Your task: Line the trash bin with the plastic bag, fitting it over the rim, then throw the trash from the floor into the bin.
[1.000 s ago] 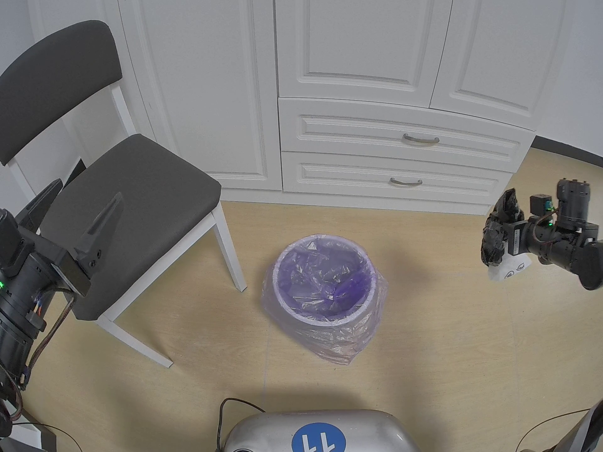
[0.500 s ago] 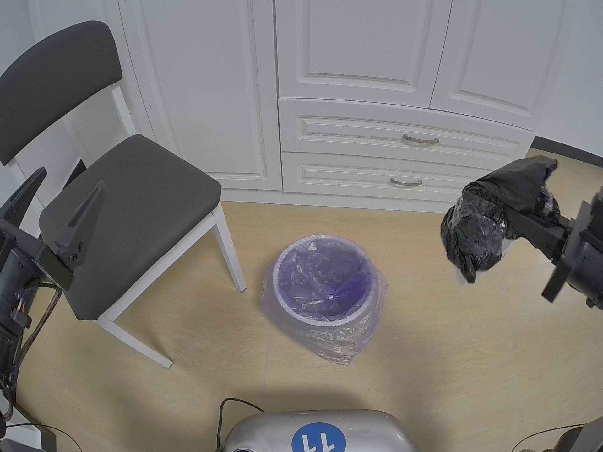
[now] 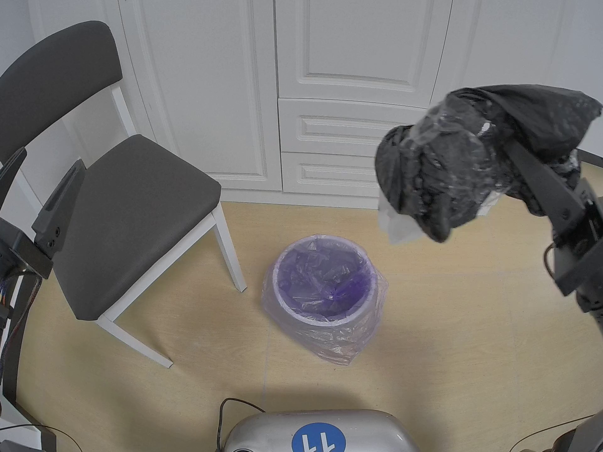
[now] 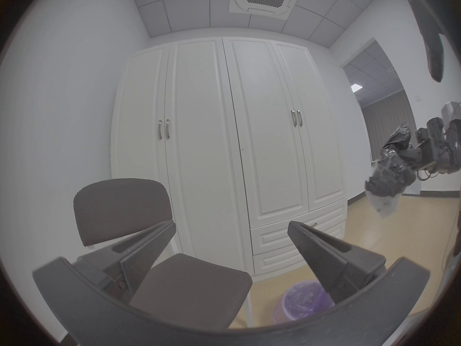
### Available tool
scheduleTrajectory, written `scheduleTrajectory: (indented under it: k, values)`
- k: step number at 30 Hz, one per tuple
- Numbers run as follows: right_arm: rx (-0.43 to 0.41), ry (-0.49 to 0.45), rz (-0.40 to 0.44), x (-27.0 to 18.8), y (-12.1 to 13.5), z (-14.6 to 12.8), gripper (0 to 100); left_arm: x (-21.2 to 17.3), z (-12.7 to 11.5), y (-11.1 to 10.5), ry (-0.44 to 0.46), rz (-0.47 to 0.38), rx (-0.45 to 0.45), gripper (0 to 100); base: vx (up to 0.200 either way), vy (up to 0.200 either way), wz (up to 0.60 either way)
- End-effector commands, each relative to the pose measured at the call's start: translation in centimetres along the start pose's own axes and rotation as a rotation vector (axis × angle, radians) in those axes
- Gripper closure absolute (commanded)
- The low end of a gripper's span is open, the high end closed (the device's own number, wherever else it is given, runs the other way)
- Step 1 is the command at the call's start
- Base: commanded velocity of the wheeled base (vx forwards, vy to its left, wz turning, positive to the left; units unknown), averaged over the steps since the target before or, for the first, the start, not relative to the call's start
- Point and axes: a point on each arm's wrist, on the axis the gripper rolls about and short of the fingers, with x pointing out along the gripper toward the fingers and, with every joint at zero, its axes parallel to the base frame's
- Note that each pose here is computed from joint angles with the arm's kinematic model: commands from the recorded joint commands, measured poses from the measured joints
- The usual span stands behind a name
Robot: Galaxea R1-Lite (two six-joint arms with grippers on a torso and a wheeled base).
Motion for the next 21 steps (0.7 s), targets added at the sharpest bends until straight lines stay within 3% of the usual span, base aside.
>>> scheduleTrajectory:
  k: [1,5,11,21]
  values:
    - [0.095,0.227,-0.068,4.0,-1.4,-11.4,100,-0.7,-0.4,0.2,0.014,0.007,0.109,0,0.0,0.0,0.0]
    - [0.107,0.274,-0.12,4.5,-2.2,-13.4,100,-0.8,-0.8,0.2,0.032,0.014,0.152,0,0.0,0.0,0.0]
    - [0.231,0.286,-0.189,6.2,-3.8,-16.0,100,-0.9,-1.8,0.0,0.076,0.005,0.216,0,0.0,0.0,0.0]
    - [0.222,0.351,-0.284,6.9,-7.0,-20.4,100,-0.2,-2.2,0.0,0.098,0.016,0.224,0,0.0,0.0,0.0]
